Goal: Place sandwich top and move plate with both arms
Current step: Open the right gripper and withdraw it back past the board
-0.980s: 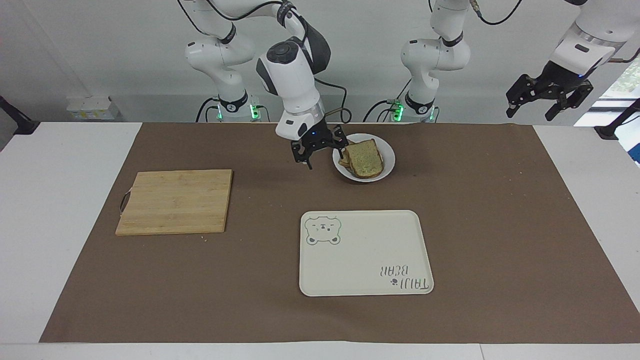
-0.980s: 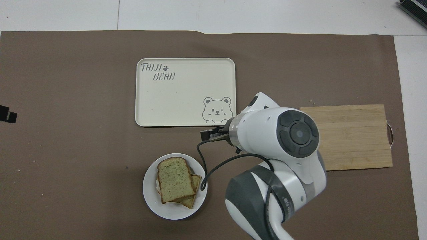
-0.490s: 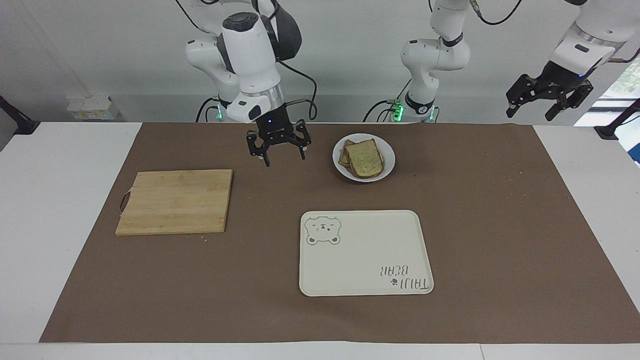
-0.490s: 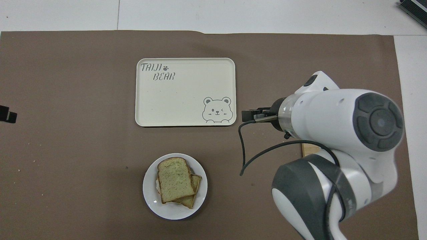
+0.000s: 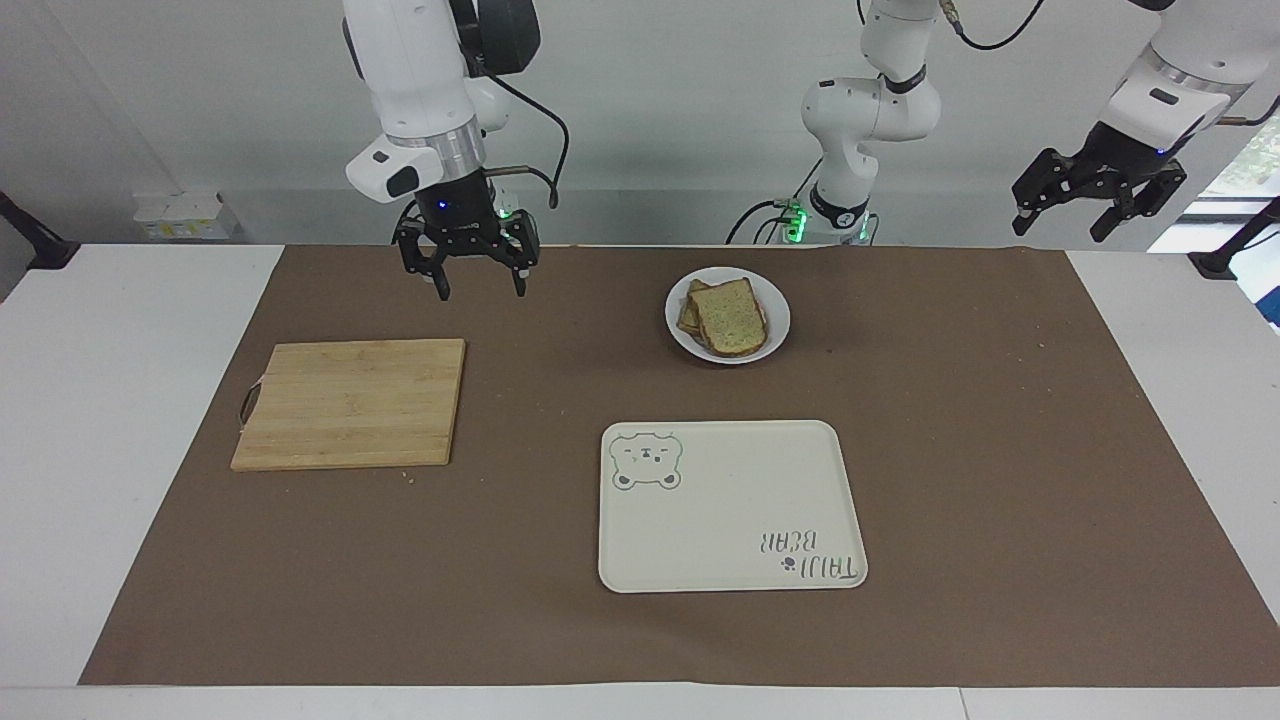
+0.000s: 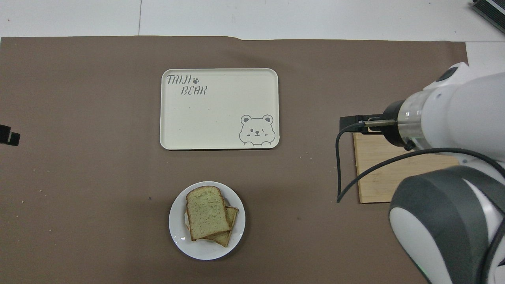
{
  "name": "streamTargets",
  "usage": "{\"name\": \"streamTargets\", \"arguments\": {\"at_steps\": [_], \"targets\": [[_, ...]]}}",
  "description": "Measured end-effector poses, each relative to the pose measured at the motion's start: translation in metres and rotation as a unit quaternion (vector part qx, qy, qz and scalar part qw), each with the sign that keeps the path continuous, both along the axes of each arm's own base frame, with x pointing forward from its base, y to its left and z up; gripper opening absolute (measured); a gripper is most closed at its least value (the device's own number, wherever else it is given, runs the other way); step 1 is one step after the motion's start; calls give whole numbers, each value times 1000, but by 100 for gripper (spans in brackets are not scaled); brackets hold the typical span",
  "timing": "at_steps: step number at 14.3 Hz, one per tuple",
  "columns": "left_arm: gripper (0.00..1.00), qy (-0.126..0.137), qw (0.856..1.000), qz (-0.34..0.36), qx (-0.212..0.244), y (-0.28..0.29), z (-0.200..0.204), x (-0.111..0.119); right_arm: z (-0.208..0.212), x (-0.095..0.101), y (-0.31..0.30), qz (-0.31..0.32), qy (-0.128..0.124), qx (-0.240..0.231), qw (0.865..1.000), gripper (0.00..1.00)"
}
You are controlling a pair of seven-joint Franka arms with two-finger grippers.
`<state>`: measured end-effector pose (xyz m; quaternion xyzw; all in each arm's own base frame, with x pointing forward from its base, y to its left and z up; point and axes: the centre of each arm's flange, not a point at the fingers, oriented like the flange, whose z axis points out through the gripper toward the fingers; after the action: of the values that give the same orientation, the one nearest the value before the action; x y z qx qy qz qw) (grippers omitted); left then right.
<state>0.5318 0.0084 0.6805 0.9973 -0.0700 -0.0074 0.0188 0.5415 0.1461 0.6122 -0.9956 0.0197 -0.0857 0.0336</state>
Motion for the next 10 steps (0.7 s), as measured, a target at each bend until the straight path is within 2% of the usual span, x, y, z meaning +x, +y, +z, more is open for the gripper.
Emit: {"name": "streamTargets", "arguments": {"at_steps": [2,5,10], "targets": [[100,0,1000,0,0,0,0,0,10,1,-15,-13,4,-1,1000,100],[100,0,1000,0,0,0,0,0,29,-3,-39,-34,-5,0,999,100],[100,0,1000,0,0,0,0,0,46,-14,-98,-85,5,0,996,100]]}}
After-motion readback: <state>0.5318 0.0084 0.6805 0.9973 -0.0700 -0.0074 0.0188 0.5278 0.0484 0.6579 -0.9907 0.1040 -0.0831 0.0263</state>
